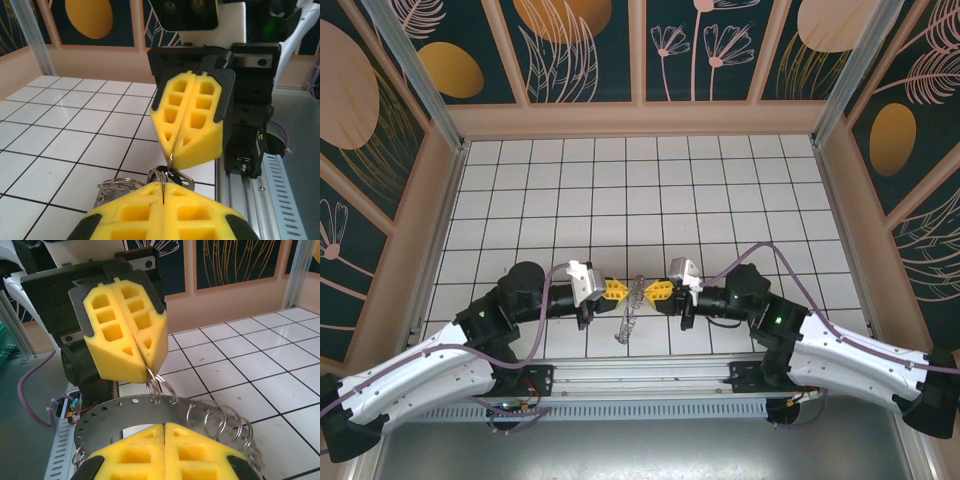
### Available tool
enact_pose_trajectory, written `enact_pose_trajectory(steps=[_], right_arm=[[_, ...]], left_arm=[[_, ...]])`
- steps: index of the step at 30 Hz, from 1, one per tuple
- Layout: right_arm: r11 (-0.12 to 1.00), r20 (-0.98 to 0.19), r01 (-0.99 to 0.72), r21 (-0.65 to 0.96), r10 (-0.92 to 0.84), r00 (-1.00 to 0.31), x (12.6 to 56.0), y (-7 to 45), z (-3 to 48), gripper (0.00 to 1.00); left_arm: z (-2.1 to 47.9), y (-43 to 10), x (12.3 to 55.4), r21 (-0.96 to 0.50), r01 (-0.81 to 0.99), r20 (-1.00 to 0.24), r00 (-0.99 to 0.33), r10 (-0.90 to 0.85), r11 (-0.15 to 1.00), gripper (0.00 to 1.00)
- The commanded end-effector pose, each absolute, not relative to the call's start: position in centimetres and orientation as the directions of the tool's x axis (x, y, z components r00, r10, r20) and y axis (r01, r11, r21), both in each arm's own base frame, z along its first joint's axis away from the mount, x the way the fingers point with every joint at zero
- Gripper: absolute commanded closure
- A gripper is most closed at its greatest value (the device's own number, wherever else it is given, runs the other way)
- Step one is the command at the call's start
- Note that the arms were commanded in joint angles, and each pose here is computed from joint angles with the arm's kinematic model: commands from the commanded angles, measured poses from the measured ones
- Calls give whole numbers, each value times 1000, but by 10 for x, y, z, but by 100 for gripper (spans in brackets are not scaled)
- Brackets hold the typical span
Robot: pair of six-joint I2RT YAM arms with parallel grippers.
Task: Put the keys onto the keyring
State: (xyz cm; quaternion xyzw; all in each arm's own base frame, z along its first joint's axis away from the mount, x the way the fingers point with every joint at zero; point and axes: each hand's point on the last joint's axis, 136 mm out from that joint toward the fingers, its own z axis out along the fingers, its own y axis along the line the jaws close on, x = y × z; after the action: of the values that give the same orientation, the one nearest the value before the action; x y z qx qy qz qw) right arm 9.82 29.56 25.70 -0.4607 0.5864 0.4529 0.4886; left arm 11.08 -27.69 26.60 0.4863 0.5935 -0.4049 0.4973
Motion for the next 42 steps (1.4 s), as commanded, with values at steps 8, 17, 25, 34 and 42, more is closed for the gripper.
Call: enact_pose_trajectory(steps=[8,17,25,34,42], right_arm=[[98,-999,-995,-17,-35,13,82,297,277,100],[101,-999,-994,-44,-35,40,79,301,281,100],[141,-998,-988,-67,-24,64,84,302,284,100],[159,-997,-984,-76,14,79,85,301,292,100],[119,-998,-991,-59,6,61,80,306,289,100]], left_arm=[[290,-279,96,45,992,-995,34,95,116,100],[290,-279,95,45,993,-995,34,95,111,100],[290,-279,94,41,993,-995,31,95,109,100],[288,-279,95,41,993,-995,30,100,110,100],[288,-278,95,42,993,-995,30,100,113,100]])
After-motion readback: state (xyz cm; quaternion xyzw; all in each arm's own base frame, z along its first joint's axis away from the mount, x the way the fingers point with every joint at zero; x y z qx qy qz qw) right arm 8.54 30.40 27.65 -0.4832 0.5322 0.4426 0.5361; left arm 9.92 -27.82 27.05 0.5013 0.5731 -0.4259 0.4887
